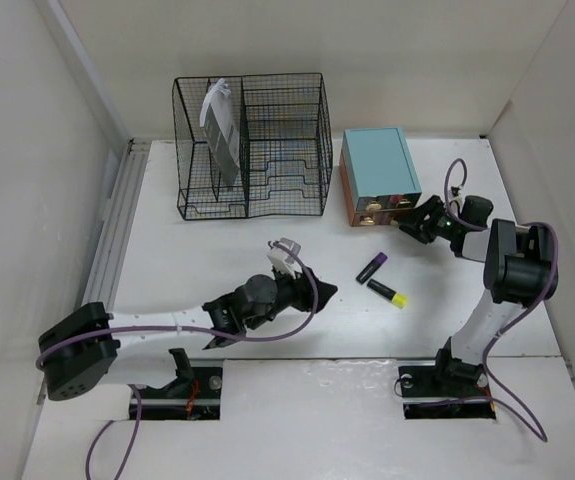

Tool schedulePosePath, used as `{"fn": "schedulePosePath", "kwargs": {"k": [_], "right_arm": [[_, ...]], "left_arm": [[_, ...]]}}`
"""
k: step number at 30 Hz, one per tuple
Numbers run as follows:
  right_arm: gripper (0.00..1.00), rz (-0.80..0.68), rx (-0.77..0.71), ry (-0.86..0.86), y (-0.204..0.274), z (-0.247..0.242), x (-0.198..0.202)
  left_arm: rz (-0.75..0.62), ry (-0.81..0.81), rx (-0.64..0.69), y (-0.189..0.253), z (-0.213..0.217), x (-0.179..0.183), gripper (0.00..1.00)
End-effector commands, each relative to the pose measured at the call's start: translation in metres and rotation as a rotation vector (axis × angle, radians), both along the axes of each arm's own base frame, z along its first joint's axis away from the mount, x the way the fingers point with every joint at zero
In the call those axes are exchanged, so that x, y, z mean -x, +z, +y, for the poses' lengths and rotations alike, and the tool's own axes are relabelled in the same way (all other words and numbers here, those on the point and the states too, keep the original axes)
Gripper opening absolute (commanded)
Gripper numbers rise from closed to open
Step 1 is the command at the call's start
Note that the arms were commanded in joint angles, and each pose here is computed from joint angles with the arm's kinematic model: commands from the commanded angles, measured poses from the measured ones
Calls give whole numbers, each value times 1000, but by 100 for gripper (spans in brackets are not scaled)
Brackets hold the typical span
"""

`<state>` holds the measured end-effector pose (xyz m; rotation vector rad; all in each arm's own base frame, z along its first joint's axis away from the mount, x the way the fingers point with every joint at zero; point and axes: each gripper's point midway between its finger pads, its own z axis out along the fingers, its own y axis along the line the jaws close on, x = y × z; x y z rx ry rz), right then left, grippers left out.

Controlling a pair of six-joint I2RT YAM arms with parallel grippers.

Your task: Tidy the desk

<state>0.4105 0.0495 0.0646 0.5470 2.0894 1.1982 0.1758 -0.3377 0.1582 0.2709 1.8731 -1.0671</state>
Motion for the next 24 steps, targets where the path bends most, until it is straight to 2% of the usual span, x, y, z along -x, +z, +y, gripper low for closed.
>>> {"fn": "schedulePosePath", "kwargs": {"k": [1,8,11,14,19,21,24], "right_arm": [[57,-83,-17,-17,11,7,-19],[58,-94,-2,-24,5,15,-32],[49,-97,4,-34,2,14,-32],[47,-89,25,-62,-3,10,-31],[58,-110,15,-69,1,10,-31],[59,-107,14,-69,-2,11,-29],[47,-92,19,-74,-9,8,-23]], "left_arm": [[-30,22,73,20,7,1,57],[-21,15,106,22,16,8,57],[-28,14,121,27,19,9,57],[-28,14,120,25,21,10,57],[-30,5,128,28,21,12,57],[-27,5,120,24,22,12,57],[-20,7,126,24,22,13,57]]}}
